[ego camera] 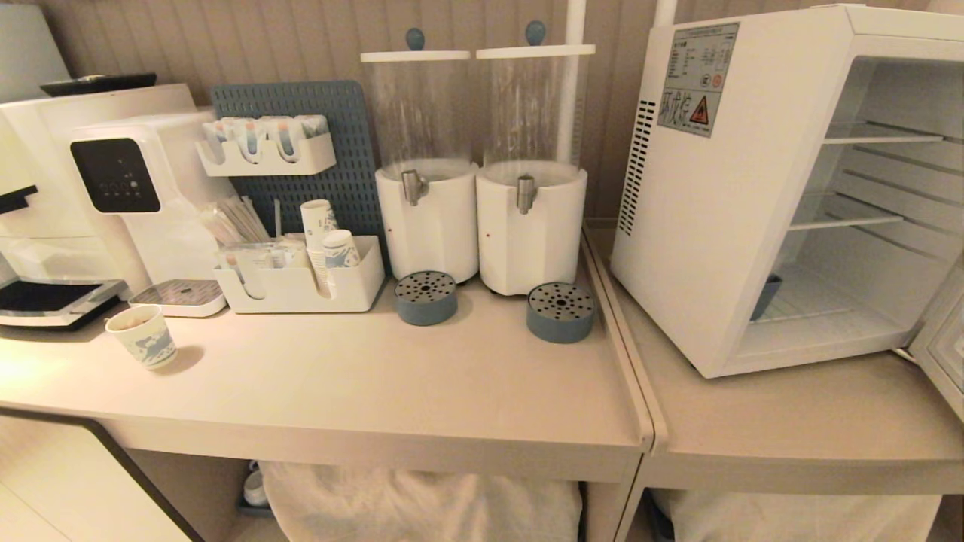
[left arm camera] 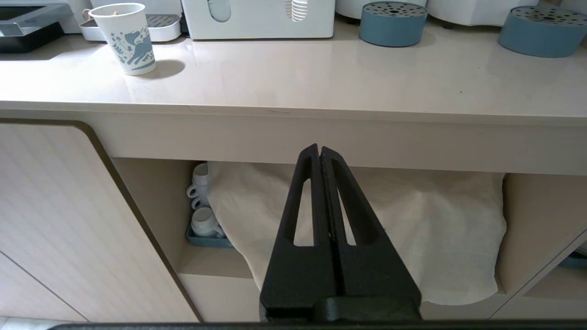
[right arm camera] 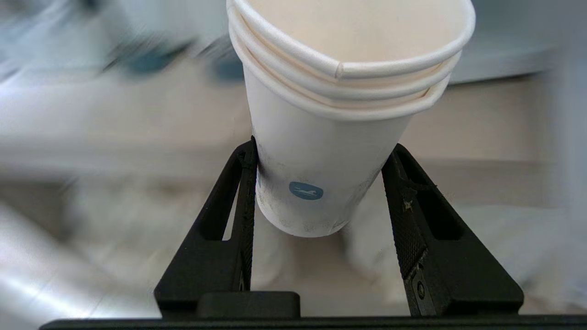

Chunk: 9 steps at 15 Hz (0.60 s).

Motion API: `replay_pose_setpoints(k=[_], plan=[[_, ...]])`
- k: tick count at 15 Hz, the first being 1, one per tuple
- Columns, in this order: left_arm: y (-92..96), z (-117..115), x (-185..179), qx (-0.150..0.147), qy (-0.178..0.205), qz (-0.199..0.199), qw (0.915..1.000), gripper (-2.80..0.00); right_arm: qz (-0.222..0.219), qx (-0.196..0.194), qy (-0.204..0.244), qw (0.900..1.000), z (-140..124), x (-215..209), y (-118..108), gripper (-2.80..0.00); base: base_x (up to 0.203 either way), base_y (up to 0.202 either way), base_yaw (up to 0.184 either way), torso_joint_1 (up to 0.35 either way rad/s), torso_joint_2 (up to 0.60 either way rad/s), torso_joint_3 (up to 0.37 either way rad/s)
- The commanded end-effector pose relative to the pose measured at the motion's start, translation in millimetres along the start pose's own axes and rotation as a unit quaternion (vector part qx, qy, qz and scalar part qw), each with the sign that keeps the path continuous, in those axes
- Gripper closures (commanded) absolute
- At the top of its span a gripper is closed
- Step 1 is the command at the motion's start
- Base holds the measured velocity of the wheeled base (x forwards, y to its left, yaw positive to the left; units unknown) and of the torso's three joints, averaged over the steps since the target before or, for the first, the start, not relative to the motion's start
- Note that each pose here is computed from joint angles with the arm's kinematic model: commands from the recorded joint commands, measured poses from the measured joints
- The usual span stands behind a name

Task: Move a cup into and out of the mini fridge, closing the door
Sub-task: Place the paper cup on the table

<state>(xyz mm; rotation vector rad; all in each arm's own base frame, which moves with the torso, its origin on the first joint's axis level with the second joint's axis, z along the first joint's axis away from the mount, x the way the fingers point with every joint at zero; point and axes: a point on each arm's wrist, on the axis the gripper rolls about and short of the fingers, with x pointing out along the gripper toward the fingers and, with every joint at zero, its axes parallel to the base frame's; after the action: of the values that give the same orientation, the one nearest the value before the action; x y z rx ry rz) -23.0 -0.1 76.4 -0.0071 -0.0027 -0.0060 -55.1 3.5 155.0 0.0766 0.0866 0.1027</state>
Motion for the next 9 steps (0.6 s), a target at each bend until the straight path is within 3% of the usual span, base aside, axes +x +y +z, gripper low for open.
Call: replay_pose_setpoints(k=[1,2,4,6,8,9], plan=[[0.0,0,0,0.0,-0.002,0.0,1.0,0.0,-0.076,0.0,-0.061,0.995,-14,-13,-4,0.0,0.0,0.0,0.0,0.0,0.0,0.0],[0.0,0,0,-0.001,-0.002,0.0,1.0,0.0,-0.096,0.006,-0.074,0.993,-18,-6,-6,0.0,0.0,0.0,0.0,0.0,0.0,0.0],[0.0,0,0,-0.001,-0.002,0.0,1.0,0.0,-0.112,-0.004,-0.148,0.983,-27,14,-10,0.0,0.0,0.0,0.0,0.0,0.0,0.0],[0.0,0,0,-0.001,-0.002,0.001,1.0,0.0,-0.12,-0.034,-0.155,0.98,-51,31,-14,0.0,0.0,0.0,0.0,0.0,0.0,0.0],[0.0,0,0,-0.001,-0.001,0.0,1.0,0.0,-0.085,-0.053,-0.104,0.989,-64,36,-13,0.0,0.0,0.0,0.0,0.0,0.0,0.0],[0.0,0,0,-0.001,-0.001,0.0,1.0,0.0,-0.057,-0.06,-0.047,0.995,-75,38,-13,0.0,0.0,0.0,0.0,0.0,0.0,0.0]])
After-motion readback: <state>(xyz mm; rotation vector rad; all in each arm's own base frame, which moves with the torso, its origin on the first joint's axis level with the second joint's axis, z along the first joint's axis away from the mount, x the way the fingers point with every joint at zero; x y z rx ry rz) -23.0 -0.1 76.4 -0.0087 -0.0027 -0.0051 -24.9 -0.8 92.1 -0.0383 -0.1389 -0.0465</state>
